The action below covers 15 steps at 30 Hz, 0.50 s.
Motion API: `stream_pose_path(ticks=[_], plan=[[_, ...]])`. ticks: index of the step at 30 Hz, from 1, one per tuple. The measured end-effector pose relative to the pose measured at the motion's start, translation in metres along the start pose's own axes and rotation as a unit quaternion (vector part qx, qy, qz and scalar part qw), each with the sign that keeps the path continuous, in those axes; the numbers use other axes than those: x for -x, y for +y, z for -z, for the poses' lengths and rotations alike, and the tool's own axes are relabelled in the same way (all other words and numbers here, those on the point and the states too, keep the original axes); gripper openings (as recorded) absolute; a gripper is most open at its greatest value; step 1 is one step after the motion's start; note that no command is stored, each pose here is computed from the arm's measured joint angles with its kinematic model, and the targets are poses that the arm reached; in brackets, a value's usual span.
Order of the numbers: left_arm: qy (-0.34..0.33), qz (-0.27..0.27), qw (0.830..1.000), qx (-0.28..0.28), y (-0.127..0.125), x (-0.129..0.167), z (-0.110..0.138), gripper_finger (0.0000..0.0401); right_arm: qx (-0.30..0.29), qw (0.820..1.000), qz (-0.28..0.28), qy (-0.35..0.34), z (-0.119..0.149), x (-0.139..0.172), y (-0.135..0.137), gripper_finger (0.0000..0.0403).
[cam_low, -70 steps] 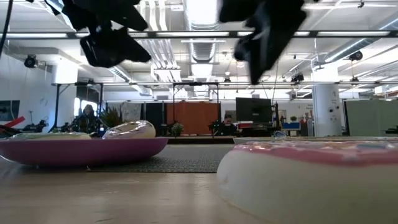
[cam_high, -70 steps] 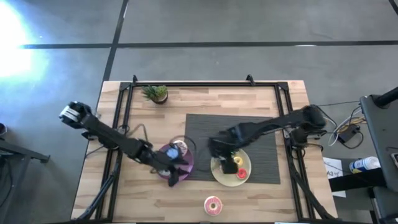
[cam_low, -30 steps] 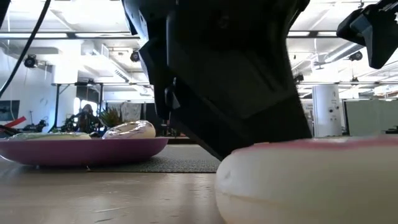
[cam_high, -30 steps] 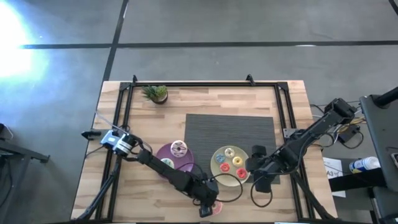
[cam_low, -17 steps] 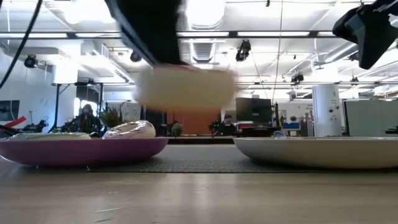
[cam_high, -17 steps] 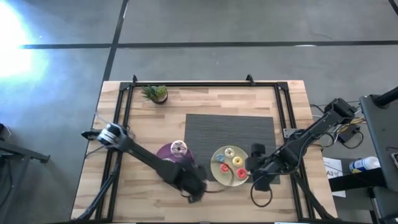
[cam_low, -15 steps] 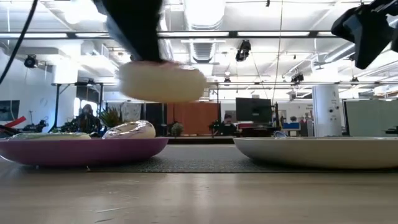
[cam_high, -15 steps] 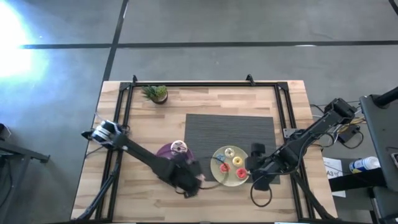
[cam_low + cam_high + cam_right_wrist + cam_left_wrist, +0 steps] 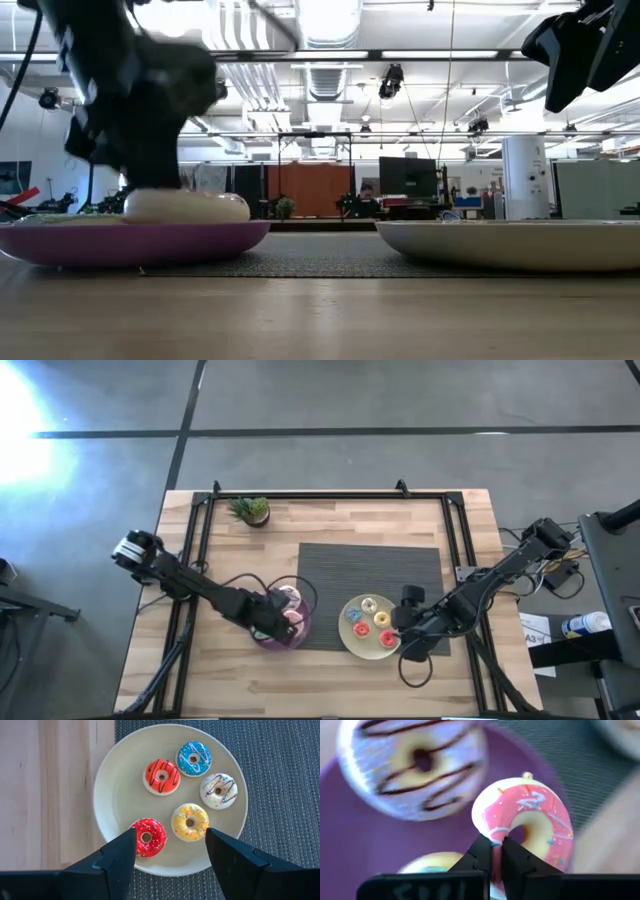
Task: Pick & Place donuts
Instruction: Put the large pink donut on the purple plate
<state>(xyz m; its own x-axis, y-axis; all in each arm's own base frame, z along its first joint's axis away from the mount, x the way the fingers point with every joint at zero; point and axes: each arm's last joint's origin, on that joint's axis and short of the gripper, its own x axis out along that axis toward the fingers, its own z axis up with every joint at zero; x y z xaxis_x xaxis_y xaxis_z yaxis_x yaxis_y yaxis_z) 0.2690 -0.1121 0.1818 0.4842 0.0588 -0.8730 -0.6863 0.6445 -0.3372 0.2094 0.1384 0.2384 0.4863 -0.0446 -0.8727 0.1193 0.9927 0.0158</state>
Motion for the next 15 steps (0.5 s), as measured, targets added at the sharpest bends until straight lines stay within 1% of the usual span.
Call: stream_pose_path(ticks=[2,4,10,15], plan=[[-0.001,-0.013,1.0,0.011,0.006,-0.004,0.003,0.0004,0.0,1.0,0.0,0.0,0.0,0.0,0.0,0.0228],[-0.005,-0.015,1.0,0.017,0.007,-0.005,0.003,0.0015,-0.001,1.0,-0.002,-0.002,0.0,0.0,0.0,0.0228],[-0.014,-0.019,1.0,0.013,0.002,0.0,-0.001,0.0079,-0.006,1.0,-0.001,-0.004,-0.002,-0.001,-0.001,0.0228],[0.01,-0.085,0.996,-0.007,0.003,0.015,-0.005,0.0124,-0.007,1.0,-0.001,-0.004,-0.002,-0.001,-0.002,0.0228]])
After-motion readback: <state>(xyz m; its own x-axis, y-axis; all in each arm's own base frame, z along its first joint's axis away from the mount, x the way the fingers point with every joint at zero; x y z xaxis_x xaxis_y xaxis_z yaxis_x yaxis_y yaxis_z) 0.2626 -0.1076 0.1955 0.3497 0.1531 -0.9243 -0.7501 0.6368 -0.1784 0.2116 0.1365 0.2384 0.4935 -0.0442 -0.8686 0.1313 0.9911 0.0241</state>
